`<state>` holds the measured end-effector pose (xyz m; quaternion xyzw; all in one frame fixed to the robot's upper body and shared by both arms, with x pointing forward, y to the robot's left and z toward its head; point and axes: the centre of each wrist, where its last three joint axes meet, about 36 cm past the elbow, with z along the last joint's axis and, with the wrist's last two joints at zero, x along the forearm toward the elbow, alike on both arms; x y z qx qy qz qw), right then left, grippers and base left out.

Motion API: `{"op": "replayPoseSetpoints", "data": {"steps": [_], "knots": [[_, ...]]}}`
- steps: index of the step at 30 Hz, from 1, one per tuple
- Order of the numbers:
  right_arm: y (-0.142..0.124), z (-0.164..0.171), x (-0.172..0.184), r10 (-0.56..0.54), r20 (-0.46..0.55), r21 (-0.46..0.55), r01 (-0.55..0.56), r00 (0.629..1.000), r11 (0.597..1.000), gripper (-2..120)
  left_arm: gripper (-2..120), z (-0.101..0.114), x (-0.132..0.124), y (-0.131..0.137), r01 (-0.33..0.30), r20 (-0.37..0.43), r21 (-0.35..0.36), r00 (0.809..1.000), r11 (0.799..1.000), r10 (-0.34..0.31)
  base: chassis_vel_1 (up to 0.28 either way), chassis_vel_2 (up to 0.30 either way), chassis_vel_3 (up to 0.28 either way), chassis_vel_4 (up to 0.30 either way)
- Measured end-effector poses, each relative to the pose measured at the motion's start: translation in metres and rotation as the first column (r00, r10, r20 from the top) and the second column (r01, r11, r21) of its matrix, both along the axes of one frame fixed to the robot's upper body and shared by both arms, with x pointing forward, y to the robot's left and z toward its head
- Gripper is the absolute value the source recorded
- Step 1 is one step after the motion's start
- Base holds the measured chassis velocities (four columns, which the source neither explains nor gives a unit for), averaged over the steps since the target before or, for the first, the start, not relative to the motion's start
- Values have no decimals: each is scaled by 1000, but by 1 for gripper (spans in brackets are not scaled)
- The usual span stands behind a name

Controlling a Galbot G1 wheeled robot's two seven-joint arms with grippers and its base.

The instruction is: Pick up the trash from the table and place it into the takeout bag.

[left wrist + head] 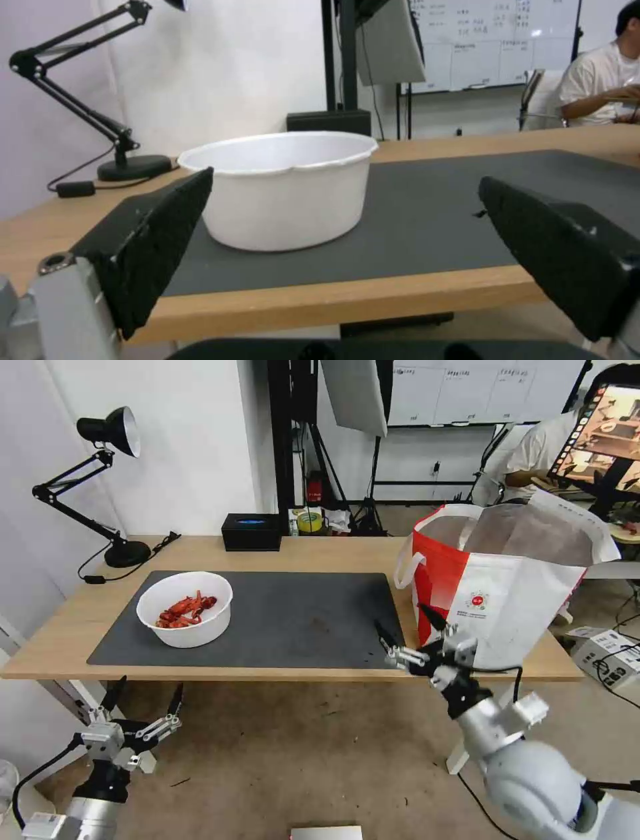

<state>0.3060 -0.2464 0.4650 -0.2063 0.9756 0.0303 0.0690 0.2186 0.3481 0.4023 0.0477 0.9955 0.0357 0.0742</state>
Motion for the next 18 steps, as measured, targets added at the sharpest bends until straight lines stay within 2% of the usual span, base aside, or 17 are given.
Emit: {"op": "replayPoseSetpoints", "data": {"steps": [8,10,18], "knots": [[1,-33,-25,-58,-67,-16,57,996,998,100,100,-5,0,2,-3,-9,-1,1000,1000,3,0,0,0,0],[3,-43,-35,-62,-110,-9,61,992,998,100,100,-7,1,2,-1,-12,-4,1000,1000,1,0,0,0,0],[5,-55,-40,-69,-143,-10,69,987,998,100,100,-11,2,2,0,-21,-6,1000,1000,0,0,0,0,0]]}}
